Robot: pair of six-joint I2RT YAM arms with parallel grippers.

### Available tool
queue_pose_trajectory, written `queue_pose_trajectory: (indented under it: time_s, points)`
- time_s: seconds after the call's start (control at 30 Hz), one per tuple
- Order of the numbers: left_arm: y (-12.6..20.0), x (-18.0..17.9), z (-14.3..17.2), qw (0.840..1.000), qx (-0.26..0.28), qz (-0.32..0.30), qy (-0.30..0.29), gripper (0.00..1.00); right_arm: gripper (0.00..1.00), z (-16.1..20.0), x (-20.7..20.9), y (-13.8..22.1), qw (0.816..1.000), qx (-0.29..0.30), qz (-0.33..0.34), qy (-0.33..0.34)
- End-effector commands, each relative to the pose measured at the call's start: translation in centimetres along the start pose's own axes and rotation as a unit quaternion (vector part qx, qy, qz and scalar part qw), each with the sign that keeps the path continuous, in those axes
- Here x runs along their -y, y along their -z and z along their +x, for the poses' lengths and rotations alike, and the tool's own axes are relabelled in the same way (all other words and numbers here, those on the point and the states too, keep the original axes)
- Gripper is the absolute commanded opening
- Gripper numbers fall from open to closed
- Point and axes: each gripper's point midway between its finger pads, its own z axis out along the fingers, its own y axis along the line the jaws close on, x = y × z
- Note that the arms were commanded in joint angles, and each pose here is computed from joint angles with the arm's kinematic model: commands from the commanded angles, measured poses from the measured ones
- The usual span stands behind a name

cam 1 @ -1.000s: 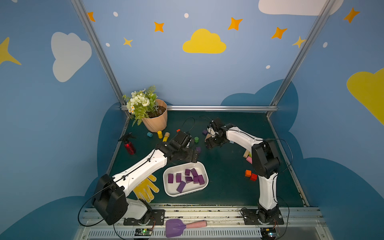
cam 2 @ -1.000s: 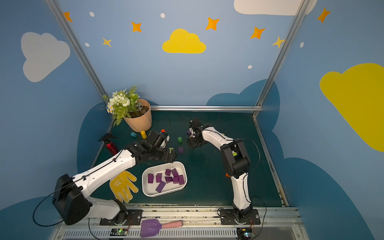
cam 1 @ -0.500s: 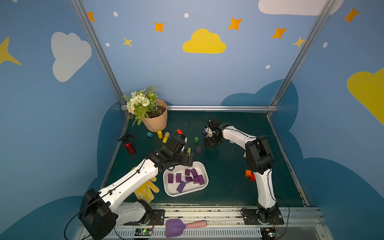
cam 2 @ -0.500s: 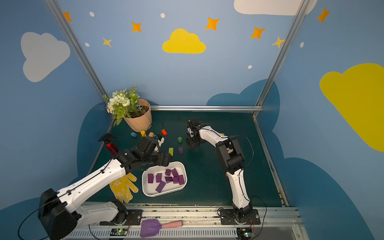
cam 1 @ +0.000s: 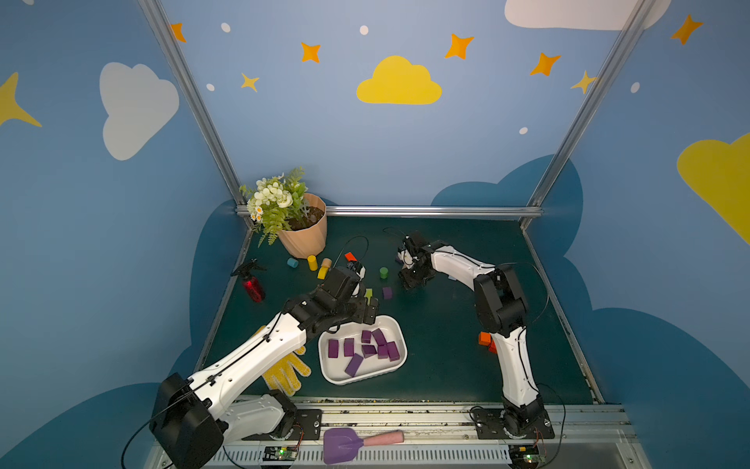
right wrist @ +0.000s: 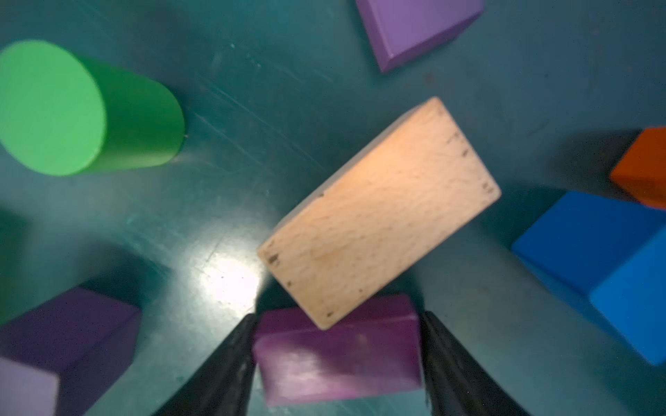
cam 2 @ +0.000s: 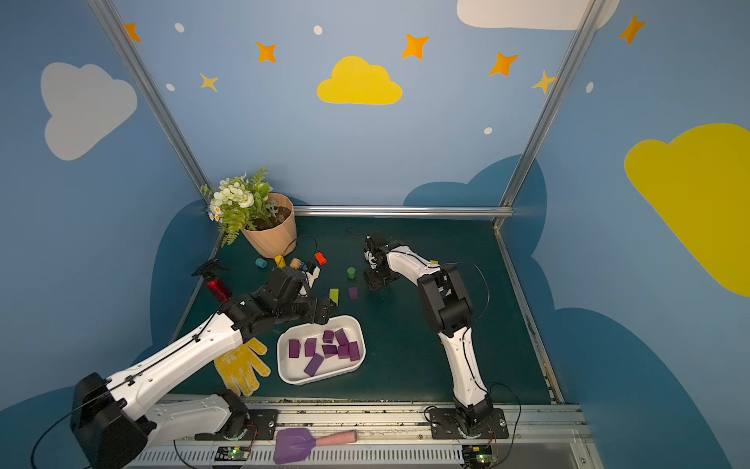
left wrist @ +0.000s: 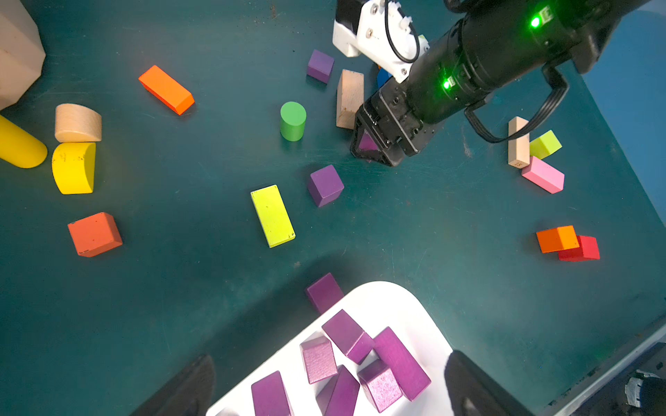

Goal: Pick purple bricks into the storage bin
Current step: Pick up the building block from the center of the board.

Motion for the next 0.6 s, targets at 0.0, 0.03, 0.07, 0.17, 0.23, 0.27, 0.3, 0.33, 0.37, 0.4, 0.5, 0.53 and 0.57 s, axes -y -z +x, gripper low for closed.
queue_pose_trajectory:
  time_s: [0.0, 0.03, 0.07, 0.17, 0.23, 0.27, 0.3, 0.33, 0.37, 0.4, 0.5, 0.53, 0.57]
  points:
    - [0.4, -0.2, -0.5, 1.000, 0.005, -0.012, -0.001, 1.00, 0.61, 0.6, 0.1, 0.0, 1.000, -0.015, -0.005, 0.000]
    - [0.4, -0.4, -0.5, 1.000, 0.004, -0.016, 0.000, 1.00, 0.58, 0.6, 0.1, 0.2, 1.000, -0.015, -0.004, 0.000]
    - [0.4, -0.5, -0.5, 1.000, 0.003, -0.019, 0.002, 1.00, 0.57, 0.7, 0.1, 0.3, 1.000, -0.015, -0.004, 0.000]
    - [0.5, -0.7, -0.5, 1.000, 0.002, -0.024, 0.003, 1.00, 0.56, 0.8, 0.1, 1.1, 1.000, -0.012, -0.004, -0.002]
    - [0.5, -0.9, -0.5, 1.000, 0.002, -0.029, 0.004, 1.00, 0.56, 0.8, 0.1, 1.6, 1.000, -0.009, -0.005, -0.005]
    - [0.6, -1.0, -0.5, 0.999, 0.003, -0.032, 0.005, 1.00, 0.56, 0.8, 0.0, 2.0, 1.000, -0.007, -0.006, -0.005]
    - [0.7, -1.1, -0.5, 0.999, 0.004, -0.035, 0.006, 1.00, 0.56, 0.9, -0.1, 2.3, 1.000, -0.006, -0.006, -0.006]
    - [0.7, -1.3, -0.5, 0.999, 0.004, -0.039, 0.007, 1.00, 0.56, 0.9, -0.1, 2.5, 1.000, -0.005, -0.007, -0.008]
    - [0.8, -1.5, -0.5, 0.999, 0.006, -0.044, 0.011, 1.00, 0.56, 1.0, -0.1, 2.8, 1.000, -0.004, -0.008, -0.009]
    - [0.9, -1.6, -0.5, 0.999, 0.007, -0.046, 0.014, 1.00, 0.56, 1.1, -0.2, 3.0, 1.000, -0.003, -0.009, -0.010]
    - [1.0, -1.8, -0.3, 0.999, 0.007, -0.050, 0.018, 1.00, 0.57, 1.4, -0.4, 3.8, 1.000, -0.002, -0.010, -0.011]
    - [1.0, -2.0, -0.2, 0.998, 0.006, -0.051, 0.021, 1.00, 0.57, 1.5, -0.5, 4.1, 1.000, 0.000, -0.010, -0.011]
    - [1.0, -2.0, -0.1, 0.998, 0.004, -0.053, 0.024, 1.00, 0.57, 1.7, -0.6, 4.4, 1.000, 0.001, -0.010, -0.012]
